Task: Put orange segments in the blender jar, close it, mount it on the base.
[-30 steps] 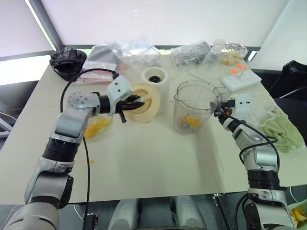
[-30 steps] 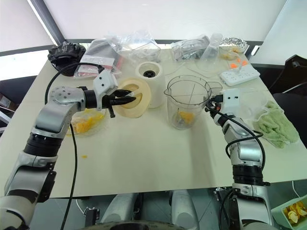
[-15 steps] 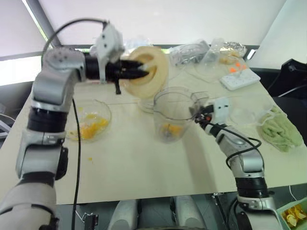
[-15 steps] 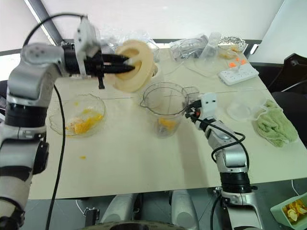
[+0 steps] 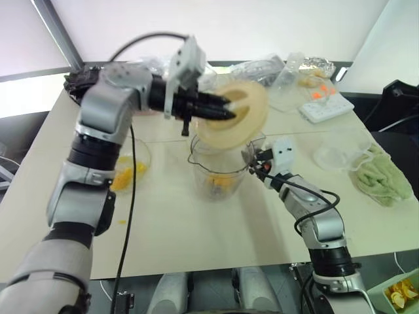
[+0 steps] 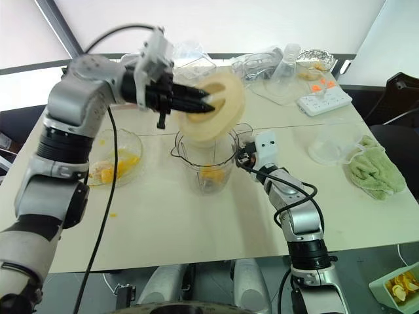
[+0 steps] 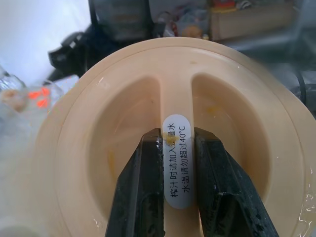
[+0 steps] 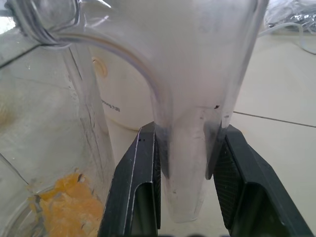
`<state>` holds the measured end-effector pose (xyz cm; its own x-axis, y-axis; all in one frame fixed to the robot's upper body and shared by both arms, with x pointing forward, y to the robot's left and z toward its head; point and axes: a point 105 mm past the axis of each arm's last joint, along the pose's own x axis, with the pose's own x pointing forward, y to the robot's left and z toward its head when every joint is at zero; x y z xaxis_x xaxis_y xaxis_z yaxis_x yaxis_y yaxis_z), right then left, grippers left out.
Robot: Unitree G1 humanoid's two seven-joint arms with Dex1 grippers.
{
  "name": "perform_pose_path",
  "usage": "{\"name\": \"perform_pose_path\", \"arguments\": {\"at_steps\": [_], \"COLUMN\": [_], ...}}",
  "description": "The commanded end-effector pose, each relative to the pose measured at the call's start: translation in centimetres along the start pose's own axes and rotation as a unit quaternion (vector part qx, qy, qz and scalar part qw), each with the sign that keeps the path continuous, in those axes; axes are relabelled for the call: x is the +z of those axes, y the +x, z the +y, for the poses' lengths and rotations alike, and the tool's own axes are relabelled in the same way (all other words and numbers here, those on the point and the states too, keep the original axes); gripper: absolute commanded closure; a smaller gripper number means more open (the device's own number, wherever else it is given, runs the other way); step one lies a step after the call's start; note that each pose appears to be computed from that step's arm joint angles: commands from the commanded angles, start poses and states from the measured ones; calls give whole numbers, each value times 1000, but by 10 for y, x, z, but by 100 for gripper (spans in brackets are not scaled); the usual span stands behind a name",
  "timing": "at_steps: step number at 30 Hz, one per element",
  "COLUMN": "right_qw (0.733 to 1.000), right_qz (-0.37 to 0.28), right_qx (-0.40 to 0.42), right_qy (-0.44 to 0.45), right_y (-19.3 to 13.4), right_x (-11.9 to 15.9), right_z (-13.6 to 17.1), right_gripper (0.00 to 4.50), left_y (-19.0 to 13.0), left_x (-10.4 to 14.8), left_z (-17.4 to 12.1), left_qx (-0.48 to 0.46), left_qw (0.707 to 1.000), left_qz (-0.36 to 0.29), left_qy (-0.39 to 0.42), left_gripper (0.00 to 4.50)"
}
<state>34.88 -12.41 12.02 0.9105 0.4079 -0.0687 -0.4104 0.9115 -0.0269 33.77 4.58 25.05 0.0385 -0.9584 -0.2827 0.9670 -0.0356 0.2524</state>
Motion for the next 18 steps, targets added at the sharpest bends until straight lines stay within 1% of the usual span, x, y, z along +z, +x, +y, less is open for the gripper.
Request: {"name": "perform_pose_path", "arguments": {"at_steps": [1,6,9,12,18], "right_qw": [999,999,999,999,996], "right_qz": [-43,-42,-44,-47,-88], "right_qx": [-6,-11,-14,-15,-21], "right_qy": [-11,-11,-11,-12,-13], "right_y": [-5,-7,-7,-7,-10], "right_x": [22,21,23,24,38], "right_z": [0,-1,-3,-3,-2], "right_gripper": [365,365,365,365,365], "left_y": [-1,0,1,2,10], "left_x": [-1,-17,-28,-35,-71], "left_z": [-6,-15,-15,-16,-6], "left_qx": [-10,-24,-21,-23,3], "left_qw": [1000,999,997,996,987], "left_qz": [15,44,70,85,158], "left_qy": [11,5,9,8,-15], "left_gripper": [422,422,422,422,422]}}
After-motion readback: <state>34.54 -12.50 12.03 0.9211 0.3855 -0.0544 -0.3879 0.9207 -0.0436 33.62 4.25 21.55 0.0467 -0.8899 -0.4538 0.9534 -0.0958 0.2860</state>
